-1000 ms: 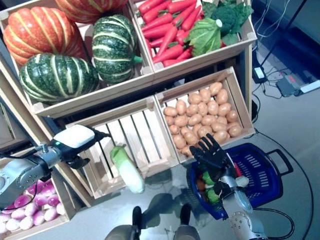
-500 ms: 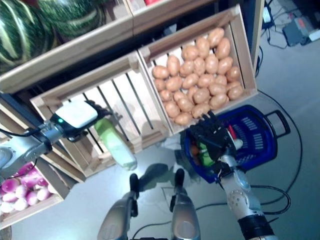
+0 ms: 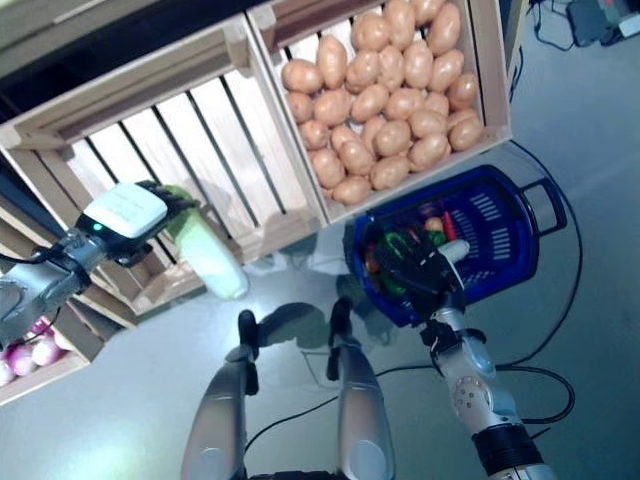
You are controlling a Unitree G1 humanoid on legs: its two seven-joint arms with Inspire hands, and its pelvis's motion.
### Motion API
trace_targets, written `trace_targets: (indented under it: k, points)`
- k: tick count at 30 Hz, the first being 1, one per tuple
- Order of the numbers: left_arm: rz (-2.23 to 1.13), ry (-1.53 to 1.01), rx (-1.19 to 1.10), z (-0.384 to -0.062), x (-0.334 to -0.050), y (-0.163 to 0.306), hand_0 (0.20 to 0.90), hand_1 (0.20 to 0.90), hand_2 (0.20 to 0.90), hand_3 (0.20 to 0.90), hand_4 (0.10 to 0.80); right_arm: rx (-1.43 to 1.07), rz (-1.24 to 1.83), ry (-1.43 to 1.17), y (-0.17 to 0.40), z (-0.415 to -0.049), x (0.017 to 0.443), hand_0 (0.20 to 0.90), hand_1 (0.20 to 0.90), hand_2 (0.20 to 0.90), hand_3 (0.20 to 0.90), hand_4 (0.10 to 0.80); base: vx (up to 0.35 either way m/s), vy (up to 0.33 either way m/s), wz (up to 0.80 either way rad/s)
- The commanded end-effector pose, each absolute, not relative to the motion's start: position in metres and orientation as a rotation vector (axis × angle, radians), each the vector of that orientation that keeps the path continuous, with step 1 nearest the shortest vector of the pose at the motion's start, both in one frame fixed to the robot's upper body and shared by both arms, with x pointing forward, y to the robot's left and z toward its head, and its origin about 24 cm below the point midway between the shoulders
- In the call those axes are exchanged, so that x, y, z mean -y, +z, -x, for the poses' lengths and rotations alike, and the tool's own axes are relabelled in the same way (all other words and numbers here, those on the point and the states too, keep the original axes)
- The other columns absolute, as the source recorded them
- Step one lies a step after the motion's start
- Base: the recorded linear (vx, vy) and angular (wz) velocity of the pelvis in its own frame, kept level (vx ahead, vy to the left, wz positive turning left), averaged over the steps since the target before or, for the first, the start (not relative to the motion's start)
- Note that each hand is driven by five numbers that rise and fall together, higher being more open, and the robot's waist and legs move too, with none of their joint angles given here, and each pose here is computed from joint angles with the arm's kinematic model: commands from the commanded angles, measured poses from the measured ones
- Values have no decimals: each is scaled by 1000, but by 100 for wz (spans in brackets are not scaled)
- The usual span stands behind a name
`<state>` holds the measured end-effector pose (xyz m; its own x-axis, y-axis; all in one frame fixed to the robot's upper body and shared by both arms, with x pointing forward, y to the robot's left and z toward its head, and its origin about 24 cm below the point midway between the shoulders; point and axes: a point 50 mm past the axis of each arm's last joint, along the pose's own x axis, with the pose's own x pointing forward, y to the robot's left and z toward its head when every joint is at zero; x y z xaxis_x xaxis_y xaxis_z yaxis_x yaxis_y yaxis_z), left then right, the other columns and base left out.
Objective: Put vegetables into the basket
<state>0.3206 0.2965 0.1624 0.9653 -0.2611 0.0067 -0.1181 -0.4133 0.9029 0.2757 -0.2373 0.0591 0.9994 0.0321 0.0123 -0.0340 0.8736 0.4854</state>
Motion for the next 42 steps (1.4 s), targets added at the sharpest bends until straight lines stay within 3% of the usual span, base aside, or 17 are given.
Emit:
trace_targets:
  k: [1,22,42]
  points:
    - [-1944,122,434,-328,-298,227,900,900,900,900,800,272,-466,143,117,-281,239,900,900,900,900,800,-49,30,-4]
    - [-2033,409,536,-335,-314,252,900,900,900,900,800,303,-436,133,129,-288,233,900,900,900,900,800,-20,27,0]
    - [-2089,247,471,-349,-300,253,900,900,900,900,800,312,-422,134,133,-295,231,900,900,900,900,800,-12,1,2]
